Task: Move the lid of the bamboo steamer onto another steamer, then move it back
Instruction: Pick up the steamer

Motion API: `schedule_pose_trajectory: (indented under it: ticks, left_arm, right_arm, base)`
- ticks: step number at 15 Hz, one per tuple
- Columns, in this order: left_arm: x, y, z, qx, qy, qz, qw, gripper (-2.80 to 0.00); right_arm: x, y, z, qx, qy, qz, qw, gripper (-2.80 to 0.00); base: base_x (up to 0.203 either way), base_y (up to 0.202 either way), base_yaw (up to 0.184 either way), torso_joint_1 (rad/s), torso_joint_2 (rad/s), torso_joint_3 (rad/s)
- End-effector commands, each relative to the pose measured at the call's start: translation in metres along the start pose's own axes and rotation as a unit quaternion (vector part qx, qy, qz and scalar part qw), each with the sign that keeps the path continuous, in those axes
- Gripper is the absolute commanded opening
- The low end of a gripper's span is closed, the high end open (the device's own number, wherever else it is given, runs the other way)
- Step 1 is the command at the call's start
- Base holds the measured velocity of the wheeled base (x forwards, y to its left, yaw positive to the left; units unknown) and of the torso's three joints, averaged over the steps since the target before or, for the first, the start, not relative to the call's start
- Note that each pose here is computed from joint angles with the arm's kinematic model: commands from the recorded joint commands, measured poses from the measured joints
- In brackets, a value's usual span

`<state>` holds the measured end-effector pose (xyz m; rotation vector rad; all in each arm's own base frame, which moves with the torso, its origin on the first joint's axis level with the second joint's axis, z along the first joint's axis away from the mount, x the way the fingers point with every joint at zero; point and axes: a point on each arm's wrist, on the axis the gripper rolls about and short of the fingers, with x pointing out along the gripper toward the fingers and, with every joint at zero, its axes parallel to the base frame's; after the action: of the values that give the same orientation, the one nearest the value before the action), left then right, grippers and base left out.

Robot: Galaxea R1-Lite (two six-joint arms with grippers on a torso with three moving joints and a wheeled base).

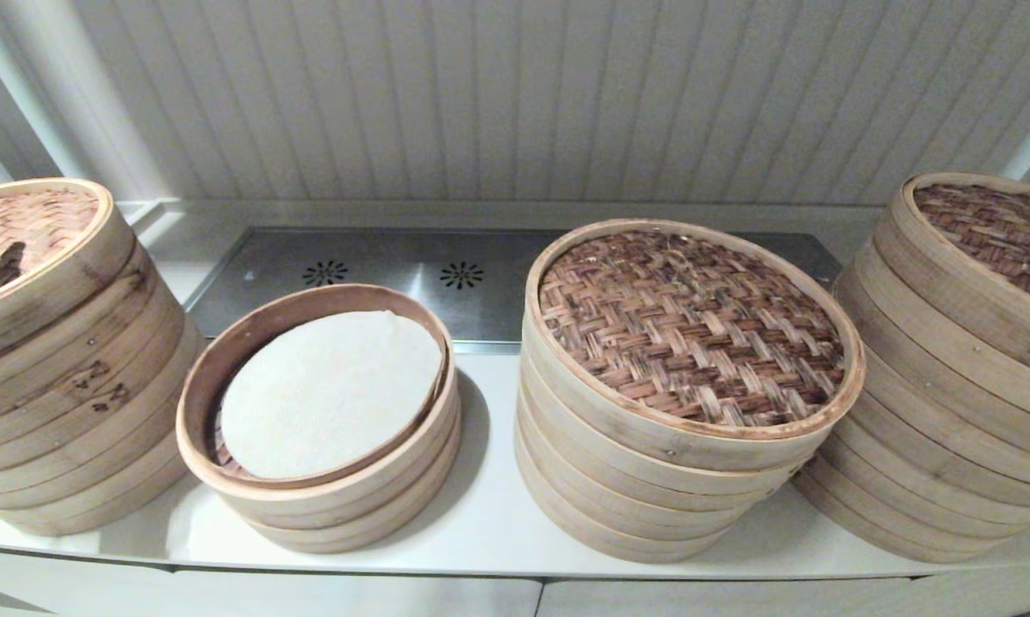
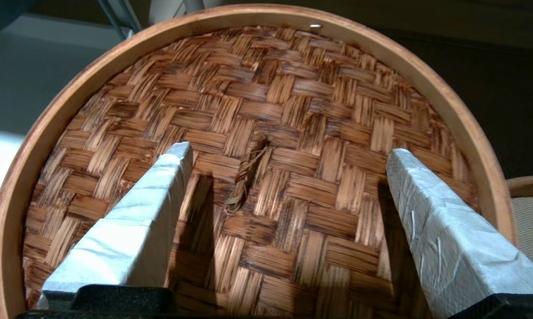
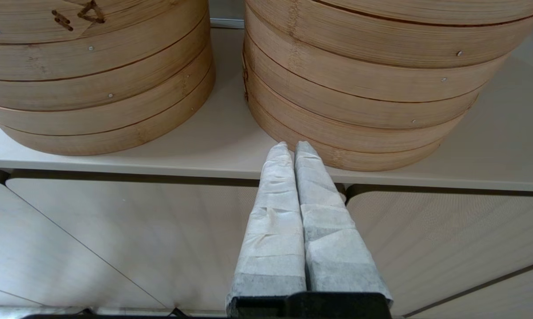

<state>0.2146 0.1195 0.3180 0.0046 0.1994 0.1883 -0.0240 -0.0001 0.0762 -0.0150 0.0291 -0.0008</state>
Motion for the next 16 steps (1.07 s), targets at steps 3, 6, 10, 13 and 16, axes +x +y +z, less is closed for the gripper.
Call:
schedule_pose_trajectory:
  ticks: [3,6,10,13,16]
  left_arm:
    - [0.017,0.010,-0.002,-0.006,0.009,-0.021,0.9997,0.00]
    - [0.029,0.018,0.000,-0.003,0.011,-0.021,0.9997,0.00]
    - [0.032,0.027,-0.004,-0.004,0.015,-0.028,0.9995,0.00]
    - [0.033,0.027,-0.005,-0.005,0.016,-0.028,0.9995,-2.80]
    - [0.033,0.027,-0.004,-0.005,0.015,-0.029,0.9995,-2.80]
  right_arm:
    - [0.000,0.000,0.000,0.000,0.002,0.000,1.000,-2.80]
    - [0.000,0.000,0.000,0.000,0.001,0.000,1.000,-2.80]
    - [0.000,0.000,0.000,0.000,0.002,0.001,1.000,-2.80]
    - [0.000,0.000,0.000,0.000,0.002,0.001,1.000,-2.80]
    - [0.000,0.000,0.000,0.000,0.002,0.001,1.000,-2.80]
  base:
    - [0.000,0.000,0.000,0.000,0.00,0.000]
    - [0.000,0.000,0.000,0.000,0.00,0.000]
    - [0.000,0.000,0.000,0.000,0.00,0.000]
    - [0.000,0.000,0.000,0.000,0.00,0.000]
    - [0.000,0.000,0.000,0.000,0.00,0.000]
